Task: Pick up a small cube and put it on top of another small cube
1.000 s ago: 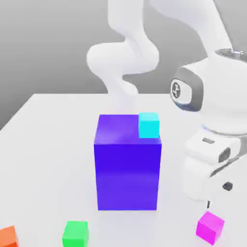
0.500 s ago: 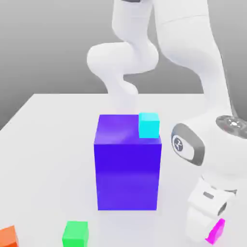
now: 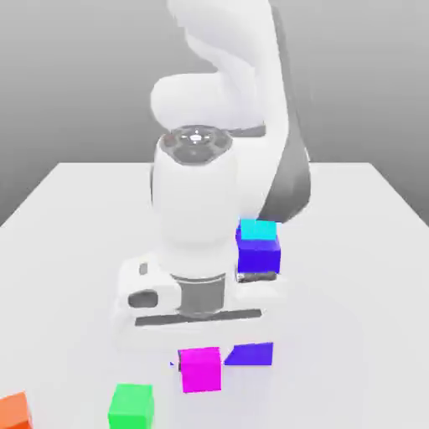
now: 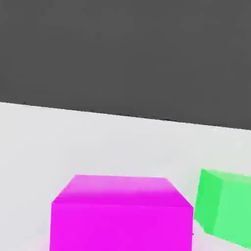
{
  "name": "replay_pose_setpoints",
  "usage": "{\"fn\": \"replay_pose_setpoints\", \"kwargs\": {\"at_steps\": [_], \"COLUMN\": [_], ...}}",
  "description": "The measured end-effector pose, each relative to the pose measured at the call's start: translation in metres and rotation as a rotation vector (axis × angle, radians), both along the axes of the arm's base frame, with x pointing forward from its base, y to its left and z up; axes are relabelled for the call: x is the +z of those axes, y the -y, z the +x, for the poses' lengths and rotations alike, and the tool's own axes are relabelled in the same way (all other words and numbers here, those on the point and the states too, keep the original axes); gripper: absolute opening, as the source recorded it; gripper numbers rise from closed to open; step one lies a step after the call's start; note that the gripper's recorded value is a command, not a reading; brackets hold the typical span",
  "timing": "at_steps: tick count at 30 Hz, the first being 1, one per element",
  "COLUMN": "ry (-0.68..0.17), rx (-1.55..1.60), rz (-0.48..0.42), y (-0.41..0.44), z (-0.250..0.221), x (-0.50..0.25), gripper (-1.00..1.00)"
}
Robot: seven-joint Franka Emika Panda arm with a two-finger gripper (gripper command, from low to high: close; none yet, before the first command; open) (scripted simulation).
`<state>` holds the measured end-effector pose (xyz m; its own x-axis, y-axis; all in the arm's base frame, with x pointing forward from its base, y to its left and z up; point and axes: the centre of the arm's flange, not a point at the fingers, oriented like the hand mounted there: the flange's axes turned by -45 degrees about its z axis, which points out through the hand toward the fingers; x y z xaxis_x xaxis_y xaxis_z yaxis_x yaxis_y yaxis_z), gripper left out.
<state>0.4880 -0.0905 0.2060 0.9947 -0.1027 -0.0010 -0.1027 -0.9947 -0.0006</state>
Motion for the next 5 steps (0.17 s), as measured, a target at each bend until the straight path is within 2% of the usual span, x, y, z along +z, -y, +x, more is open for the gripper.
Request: {"fn": "replay_pose_setpoints", "kwargs": {"at_steps": [1,2,5], "ry": [0.0,0.001,0.001], "rx": [-0.033,-0.05,-0.05], "rz": [0.0,0.0,0.0], "y": [0.0111,0.0167,0.0167], "z": [-0.0016,-0.0029,-0.0029], "x": [-0.0135,-0.0226,-0.0226], "gripper": [-1.0,1.0,1.0]}}
